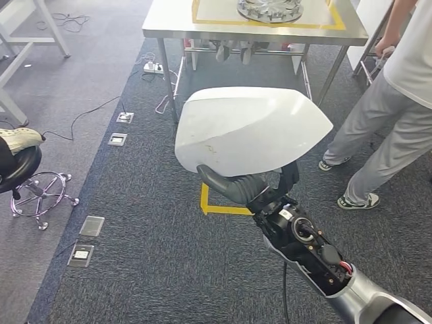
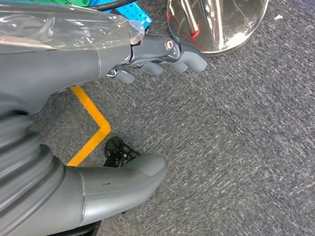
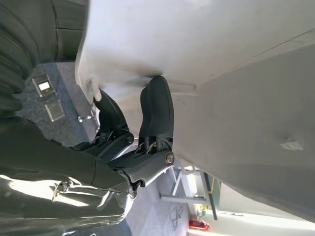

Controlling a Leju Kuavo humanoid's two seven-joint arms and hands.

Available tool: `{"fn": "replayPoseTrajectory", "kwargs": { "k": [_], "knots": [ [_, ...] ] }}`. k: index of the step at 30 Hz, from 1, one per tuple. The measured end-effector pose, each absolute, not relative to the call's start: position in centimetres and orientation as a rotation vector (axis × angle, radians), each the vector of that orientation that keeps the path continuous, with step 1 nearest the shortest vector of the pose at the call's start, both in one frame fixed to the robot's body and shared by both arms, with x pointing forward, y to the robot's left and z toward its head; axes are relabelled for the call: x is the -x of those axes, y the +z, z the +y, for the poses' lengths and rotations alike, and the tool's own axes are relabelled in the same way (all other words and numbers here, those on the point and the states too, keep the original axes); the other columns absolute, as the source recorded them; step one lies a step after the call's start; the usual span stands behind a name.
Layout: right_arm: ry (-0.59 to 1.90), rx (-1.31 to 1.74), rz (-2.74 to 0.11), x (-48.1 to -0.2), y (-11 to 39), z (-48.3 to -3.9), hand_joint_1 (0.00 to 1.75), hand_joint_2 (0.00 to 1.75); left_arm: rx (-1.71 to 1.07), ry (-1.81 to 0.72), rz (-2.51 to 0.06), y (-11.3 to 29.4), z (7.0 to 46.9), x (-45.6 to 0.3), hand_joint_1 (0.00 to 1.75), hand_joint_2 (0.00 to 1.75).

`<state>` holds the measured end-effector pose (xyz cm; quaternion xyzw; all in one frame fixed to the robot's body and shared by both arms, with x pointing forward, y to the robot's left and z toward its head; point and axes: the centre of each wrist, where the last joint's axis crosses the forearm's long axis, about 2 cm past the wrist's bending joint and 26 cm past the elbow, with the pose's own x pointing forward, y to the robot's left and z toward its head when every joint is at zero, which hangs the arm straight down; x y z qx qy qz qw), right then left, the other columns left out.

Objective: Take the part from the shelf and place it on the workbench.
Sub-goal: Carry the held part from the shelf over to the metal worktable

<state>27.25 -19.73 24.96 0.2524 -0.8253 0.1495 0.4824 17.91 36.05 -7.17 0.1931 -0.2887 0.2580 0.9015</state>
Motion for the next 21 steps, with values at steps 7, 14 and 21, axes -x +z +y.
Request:
{"fn": "replayPoseTrajectory", "kwargs": {
  "k": [7,14,21],
  "knots": [
    [0.359,-0.629,-2.01,-27.44,25.29,-19.79,1.75,1.75,-0.41,0.53,-0.598,-7.14,36.15,-17.94,0.0,1.75],
    [0.363,-0.626,-2.001,-27.44,25.06,-19.94,1.75,1.75,-0.407,0.529,-0.596,-7.2,35.92,-17.87,0.0,1.75],
    [0.365,-0.632,-2.0,-27.5,25.06,-19.95,1.75,1.75,-0.418,0.53,-0.598,-7.19,36.28,-17.74,0.0,1.75]
  ]
}}
